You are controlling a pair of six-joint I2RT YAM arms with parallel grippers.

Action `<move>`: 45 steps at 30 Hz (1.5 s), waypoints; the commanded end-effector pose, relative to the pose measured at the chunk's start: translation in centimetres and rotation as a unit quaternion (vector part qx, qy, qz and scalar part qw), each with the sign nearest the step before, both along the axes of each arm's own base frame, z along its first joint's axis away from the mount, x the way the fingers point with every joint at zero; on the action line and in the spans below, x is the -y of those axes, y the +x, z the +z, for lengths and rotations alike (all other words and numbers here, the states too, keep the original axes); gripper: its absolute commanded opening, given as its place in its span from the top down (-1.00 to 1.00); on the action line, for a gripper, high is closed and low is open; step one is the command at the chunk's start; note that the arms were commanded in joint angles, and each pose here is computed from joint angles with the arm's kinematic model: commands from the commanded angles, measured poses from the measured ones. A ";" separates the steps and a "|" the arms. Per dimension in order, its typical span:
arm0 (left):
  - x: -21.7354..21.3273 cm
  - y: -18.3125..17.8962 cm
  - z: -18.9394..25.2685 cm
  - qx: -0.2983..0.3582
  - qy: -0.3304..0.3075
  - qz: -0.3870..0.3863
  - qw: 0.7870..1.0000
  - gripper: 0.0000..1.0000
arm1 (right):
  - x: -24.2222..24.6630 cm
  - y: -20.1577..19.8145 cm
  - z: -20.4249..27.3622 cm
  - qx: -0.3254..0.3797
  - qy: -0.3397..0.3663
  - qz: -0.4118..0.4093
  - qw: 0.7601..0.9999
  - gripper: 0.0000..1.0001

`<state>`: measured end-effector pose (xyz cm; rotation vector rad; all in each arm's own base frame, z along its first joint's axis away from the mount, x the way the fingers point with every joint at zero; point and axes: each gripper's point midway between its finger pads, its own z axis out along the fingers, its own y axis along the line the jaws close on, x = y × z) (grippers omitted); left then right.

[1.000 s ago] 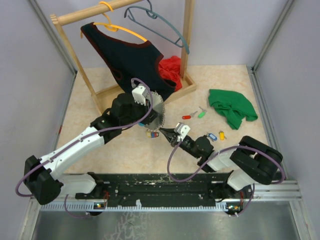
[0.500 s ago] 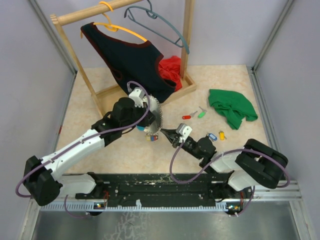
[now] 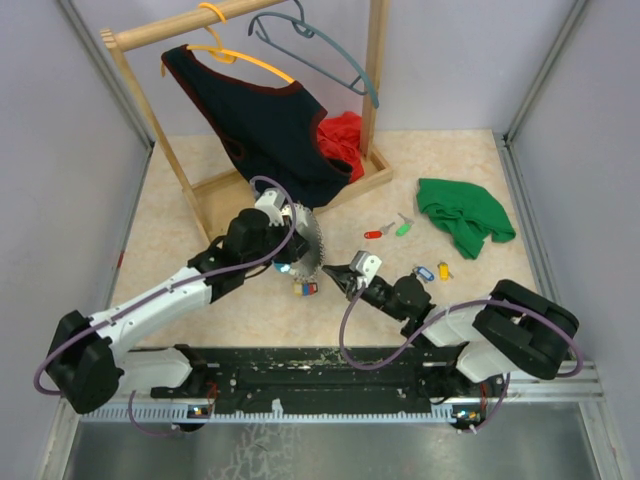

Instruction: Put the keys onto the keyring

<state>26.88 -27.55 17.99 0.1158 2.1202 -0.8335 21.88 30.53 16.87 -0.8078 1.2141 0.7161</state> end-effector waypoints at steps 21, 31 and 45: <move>0.9 0.6 5.3 0.106 0.004 -0.040 0.994 1.00 | -1.1 0.0 -0.4 -0.036 0.016 0.010 0.999 0.74; 1.5 0.5 5.8 0.112 0.007 -0.045 0.993 1.00 | -1.7 0.2 0.4 -0.024 0.034 0.013 0.999 0.80; 1.5 0.6 6.0 0.109 0.002 -0.030 0.994 1.00 | -2.2 0.0 0.3 -0.025 0.035 0.017 0.999 0.66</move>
